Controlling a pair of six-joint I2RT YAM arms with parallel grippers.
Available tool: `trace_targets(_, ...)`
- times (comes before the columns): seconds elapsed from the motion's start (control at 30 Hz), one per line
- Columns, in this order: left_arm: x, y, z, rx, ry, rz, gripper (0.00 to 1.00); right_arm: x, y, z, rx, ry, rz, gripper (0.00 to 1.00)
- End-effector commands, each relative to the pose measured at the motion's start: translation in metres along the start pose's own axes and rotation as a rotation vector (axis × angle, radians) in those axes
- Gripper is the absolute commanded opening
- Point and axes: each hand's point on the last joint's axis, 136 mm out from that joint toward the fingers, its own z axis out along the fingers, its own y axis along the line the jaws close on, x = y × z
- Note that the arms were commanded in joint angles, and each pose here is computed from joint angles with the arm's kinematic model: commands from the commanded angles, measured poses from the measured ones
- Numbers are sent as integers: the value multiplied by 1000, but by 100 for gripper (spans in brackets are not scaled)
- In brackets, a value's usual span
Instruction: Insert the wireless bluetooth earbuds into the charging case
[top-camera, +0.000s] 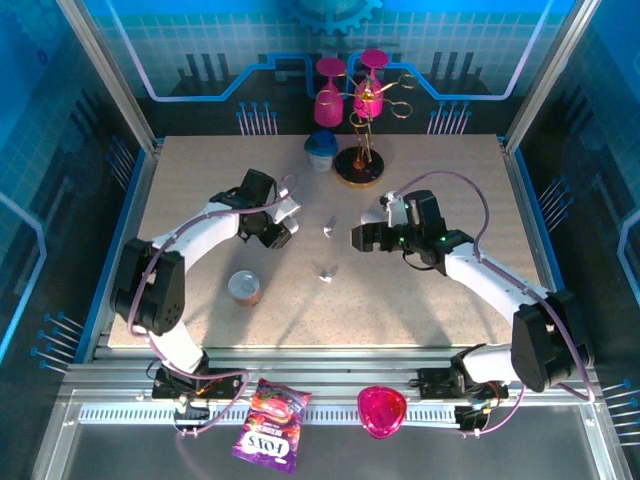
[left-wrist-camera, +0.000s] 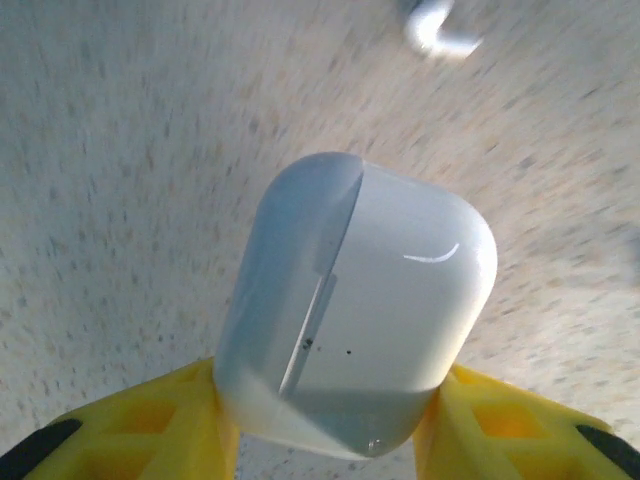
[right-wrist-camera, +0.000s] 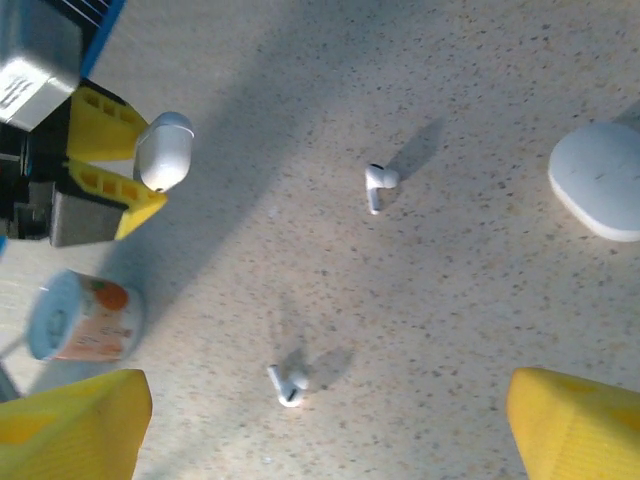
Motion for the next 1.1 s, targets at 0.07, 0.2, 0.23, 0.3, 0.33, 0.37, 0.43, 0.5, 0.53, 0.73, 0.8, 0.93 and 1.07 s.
trace_targets(0.07,-39,-41,-19,61,-170,143,43,-13,35,-14,-225,7,130,91)
trace_targets(0.2,-59,-73,-31,113,-253,246,44,-10,49,-16,-313,55,157,90)
trace_targets(0.23,-63,-79,-34,114,-275,264,44,-9,51,-17,-329,62,150,89)
trace_targets(0.3,-70,-88,-41,130,-308,291,44,-9,53,-17,-339,68,161,88)
trace_targets(0.33,-75,-93,-45,137,-329,308,44,-8,53,-17,-340,71,170,86)
trace_targets(0.37,-77,-98,-47,142,-344,329,44,-18,58,-20,-352,54,163,84)
trace_targets(0.43,-82,-109,-52,151,-377,372,44,-19,60,-19,-370,59,185,78)
trace_targets(0.5,-86,-117,-56,159,-401,387,44,-20,67,-19,-410,65,181,76)
trace_targets(0.53,-88,-121,-56,165,-407,395,44,-20,71,-18,-434,71,180,75)
trace_targets(0.73,-95,-135,-58,171,-427,435,44,-20,75,-10,-478,108,233,59)
trace_targets(0.8,-96,-139,-58,170,-430,447,44,-19,73,-7,-477,121,253,51)
trace_targets(0.93,-97,-140,-58,158,-428,464,45,-17,69,-3,-466,132,277,33)
trace_targets(1.07,-96,-139,-55,141,-420,469,46,-18,70,-3,-467,127,259,22)
